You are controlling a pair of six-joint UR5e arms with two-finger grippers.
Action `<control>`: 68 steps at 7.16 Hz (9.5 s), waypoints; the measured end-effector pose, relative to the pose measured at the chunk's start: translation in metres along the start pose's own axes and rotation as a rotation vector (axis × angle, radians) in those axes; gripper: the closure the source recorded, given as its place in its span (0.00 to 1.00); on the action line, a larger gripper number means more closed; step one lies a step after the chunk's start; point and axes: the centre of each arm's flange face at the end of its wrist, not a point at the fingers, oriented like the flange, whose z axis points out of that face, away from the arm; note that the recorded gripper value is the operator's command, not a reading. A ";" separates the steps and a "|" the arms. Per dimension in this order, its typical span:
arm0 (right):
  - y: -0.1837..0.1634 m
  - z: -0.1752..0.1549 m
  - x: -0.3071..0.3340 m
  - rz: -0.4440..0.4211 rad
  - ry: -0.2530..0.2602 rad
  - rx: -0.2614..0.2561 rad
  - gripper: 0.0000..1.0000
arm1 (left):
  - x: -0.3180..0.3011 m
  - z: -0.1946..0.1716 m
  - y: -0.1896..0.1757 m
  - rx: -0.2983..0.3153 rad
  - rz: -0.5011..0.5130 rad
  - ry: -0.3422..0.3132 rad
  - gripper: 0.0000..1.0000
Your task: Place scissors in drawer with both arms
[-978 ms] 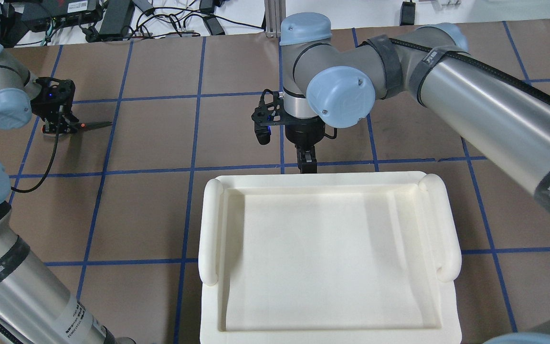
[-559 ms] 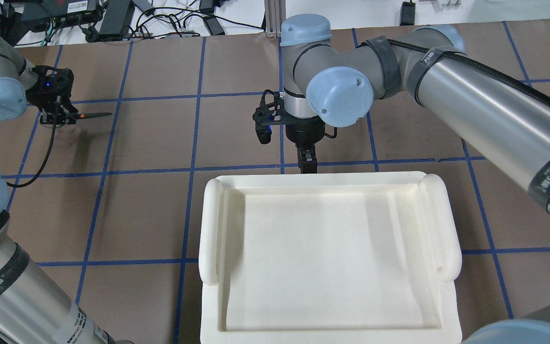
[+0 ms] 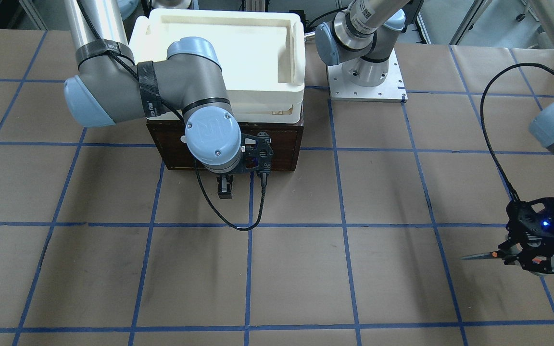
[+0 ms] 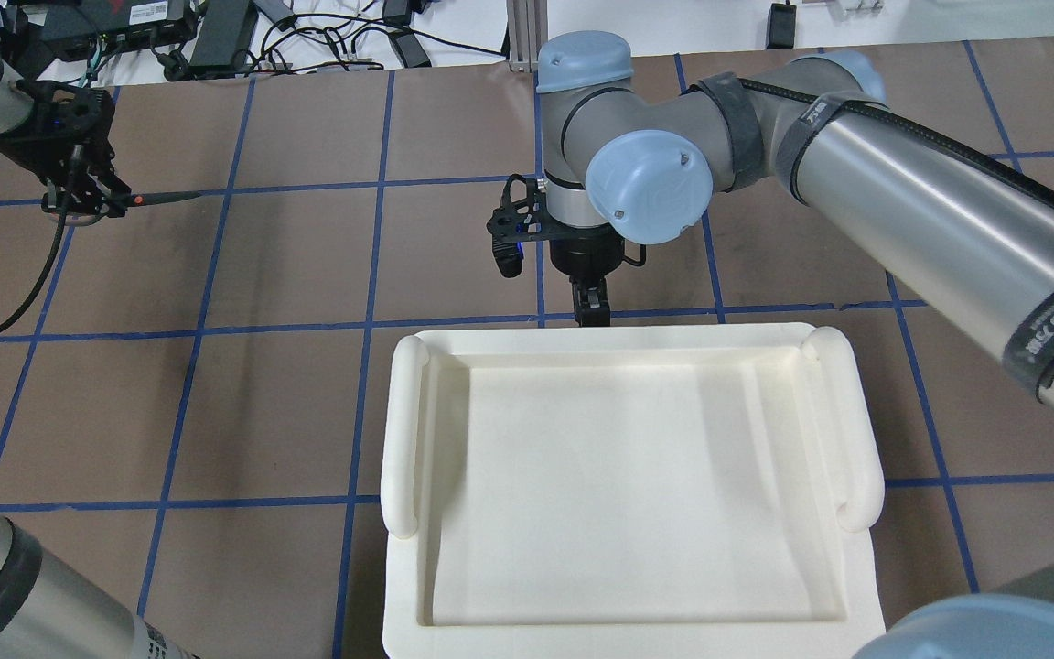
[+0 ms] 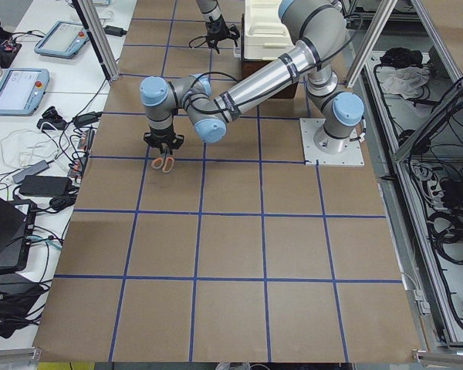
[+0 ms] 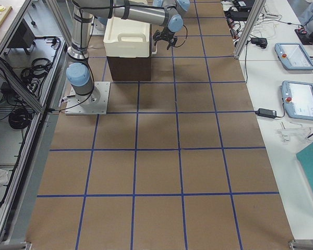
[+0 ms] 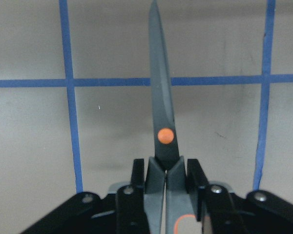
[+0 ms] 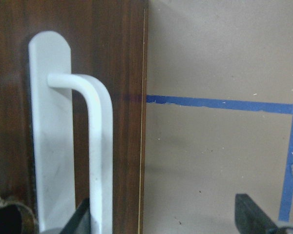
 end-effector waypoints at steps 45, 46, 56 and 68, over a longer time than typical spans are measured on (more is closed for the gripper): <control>0.103 -0.205 -0.054 0.796 0.372 0.303 0.00 | 0.008 -0.032 -0.171 0.014 0.049 0.073 1.00; 0.110 -0.213 -0.069 0.934 0.376 0.335 0.00 | 0.010 -0.037 -0.206 0.017 0.040 0.065 1.00; 0.158 -0.225 -0.125 1.458 0.309 0.409 0.00 | 0.121 -0.047 -0.487 0.059 0.108 0.098 1.00; 0.164 -0.219 -0.121 1.477 0.305 0.399 0.00 | 0.169 -0.006 -0.537 0.050 0.113 0.174 0.26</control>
